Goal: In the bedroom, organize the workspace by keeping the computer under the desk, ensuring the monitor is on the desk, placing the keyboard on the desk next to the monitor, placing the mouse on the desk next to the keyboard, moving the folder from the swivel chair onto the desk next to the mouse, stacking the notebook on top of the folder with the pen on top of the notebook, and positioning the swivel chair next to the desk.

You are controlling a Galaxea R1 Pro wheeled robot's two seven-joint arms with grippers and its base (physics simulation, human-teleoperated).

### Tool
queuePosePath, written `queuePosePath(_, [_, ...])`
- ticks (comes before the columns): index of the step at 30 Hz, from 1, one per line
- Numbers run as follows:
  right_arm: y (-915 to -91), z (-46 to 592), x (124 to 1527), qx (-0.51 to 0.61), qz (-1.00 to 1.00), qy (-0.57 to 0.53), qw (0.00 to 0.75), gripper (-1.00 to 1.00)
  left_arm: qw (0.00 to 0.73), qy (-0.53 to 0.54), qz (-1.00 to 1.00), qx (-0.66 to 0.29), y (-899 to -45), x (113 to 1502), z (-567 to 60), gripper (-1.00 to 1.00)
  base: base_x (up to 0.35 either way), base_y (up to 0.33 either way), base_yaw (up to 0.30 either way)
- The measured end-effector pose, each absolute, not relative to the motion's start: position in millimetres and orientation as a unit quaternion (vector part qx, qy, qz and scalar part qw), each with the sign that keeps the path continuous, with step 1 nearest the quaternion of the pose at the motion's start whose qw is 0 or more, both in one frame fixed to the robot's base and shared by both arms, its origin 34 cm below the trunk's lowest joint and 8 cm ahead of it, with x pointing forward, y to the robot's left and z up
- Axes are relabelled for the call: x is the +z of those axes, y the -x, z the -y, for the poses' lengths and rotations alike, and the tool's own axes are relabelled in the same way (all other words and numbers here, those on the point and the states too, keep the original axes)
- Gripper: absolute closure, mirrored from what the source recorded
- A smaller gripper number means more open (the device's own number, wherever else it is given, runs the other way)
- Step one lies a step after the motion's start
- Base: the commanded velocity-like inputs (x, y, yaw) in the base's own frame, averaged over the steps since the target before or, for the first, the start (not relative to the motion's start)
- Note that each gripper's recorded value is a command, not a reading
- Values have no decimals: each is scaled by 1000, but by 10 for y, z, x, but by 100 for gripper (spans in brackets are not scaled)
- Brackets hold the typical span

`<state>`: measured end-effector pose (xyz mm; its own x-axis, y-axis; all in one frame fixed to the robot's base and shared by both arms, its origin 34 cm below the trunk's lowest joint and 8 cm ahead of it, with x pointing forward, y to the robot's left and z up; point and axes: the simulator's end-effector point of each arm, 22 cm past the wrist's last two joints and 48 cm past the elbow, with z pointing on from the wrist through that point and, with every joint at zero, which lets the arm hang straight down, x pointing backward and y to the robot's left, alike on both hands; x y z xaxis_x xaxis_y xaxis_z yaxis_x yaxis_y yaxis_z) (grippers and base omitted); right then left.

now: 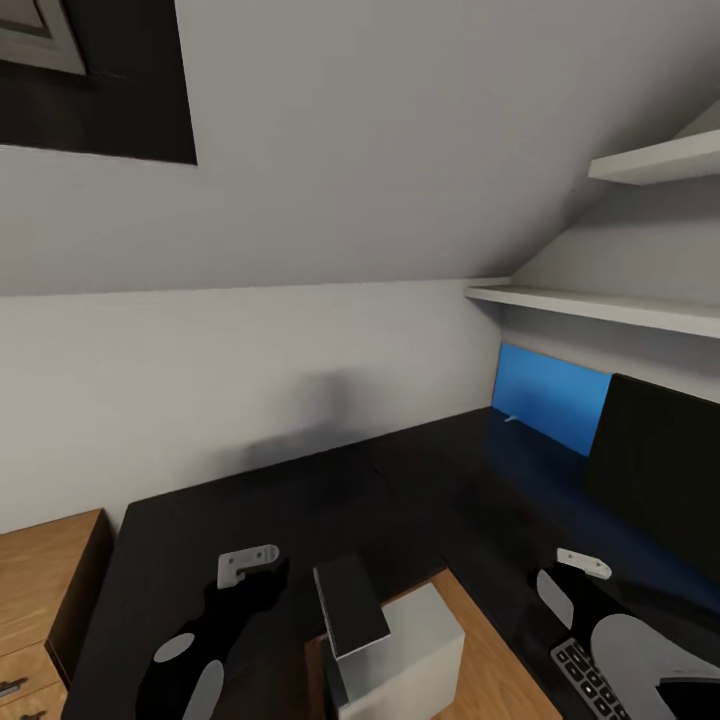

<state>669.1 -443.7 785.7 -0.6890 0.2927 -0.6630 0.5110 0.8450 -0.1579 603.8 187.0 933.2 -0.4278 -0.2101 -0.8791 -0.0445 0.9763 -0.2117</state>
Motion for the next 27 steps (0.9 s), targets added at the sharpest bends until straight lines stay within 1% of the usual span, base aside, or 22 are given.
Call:
queuePosePath(21, [-6712,4440,7561,-168,-903,-222,327,100,530,76,-841,-78,-6056,9033,-1871,-100,0,0,0])
queuePosePath(22, [-6710,4436,7558,-168,-903,-222,327,-100,530,76,-841,-78,-6056,9033,-1874,-100,0,0,0])
queuePosePath(27, [-6717,4435,7564,-170,-903,-219,328,-100,529,76,-841,-77,-6054,9028,-1877,-100,0,0,0])
